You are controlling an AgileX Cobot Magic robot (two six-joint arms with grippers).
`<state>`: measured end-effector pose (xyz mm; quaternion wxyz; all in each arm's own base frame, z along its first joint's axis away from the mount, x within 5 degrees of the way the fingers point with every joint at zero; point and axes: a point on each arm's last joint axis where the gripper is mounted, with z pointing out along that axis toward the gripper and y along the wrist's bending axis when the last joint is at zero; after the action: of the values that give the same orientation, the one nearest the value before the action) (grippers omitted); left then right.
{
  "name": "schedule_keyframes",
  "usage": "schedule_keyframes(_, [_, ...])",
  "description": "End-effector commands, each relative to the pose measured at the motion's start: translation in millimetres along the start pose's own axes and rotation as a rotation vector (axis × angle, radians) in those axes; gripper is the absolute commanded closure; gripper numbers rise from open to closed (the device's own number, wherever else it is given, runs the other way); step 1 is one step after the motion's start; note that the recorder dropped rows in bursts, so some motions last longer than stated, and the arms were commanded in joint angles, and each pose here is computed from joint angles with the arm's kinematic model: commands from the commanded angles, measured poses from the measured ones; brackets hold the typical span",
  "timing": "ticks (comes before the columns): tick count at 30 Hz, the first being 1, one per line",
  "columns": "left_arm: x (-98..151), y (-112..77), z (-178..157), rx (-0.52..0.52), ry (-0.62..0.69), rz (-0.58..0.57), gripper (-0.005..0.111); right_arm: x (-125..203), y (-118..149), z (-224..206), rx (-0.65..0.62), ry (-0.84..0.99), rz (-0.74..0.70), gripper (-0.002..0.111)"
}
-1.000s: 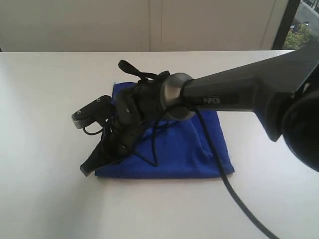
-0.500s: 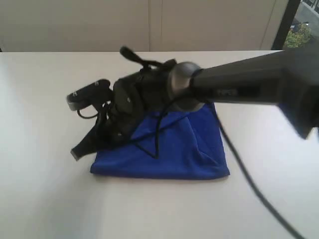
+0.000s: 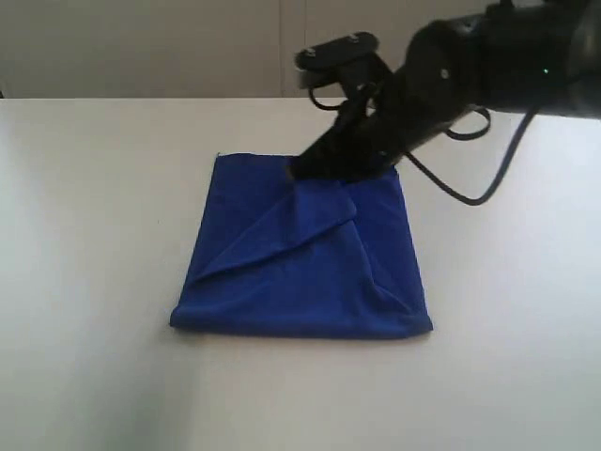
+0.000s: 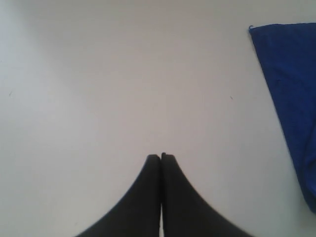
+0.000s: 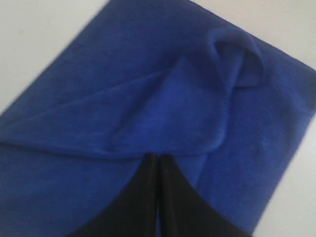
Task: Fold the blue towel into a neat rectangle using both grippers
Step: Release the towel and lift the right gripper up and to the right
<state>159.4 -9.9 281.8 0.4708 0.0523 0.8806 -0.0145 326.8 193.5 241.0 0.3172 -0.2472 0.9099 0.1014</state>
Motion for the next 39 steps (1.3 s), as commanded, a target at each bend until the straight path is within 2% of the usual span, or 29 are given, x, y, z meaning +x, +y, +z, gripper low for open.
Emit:
schedule_keyframes(1, [2,-0.5,-1,0.005,0.003,-0.02,0.107,18,-41,6,0.08,-0.043,0.08,0.108])
schedule_keyframes(8, [2,-0.5,-1,0.005,0.003,-0.02,0.107,27,-82,18,0.151,-0.106,0.186,0.108])
schedule_keyframes(20, [2,-0.5,-1,0.005,0.003,-0.02,0.107,28,-95,76,0.162,-0.105,0.204,0.108])
schedule_keyframes(30, [2,-0.5,-1,0.005,0.003,-0.02,0.107,18,-87,120,0.127,-0.03,0.153,0.108])
schedule_keyframes(39, [2,-0.5,-1,0.005,0.003,-0.02,0.107,18,-67,132,0.061,0.05,0.092,0.108])
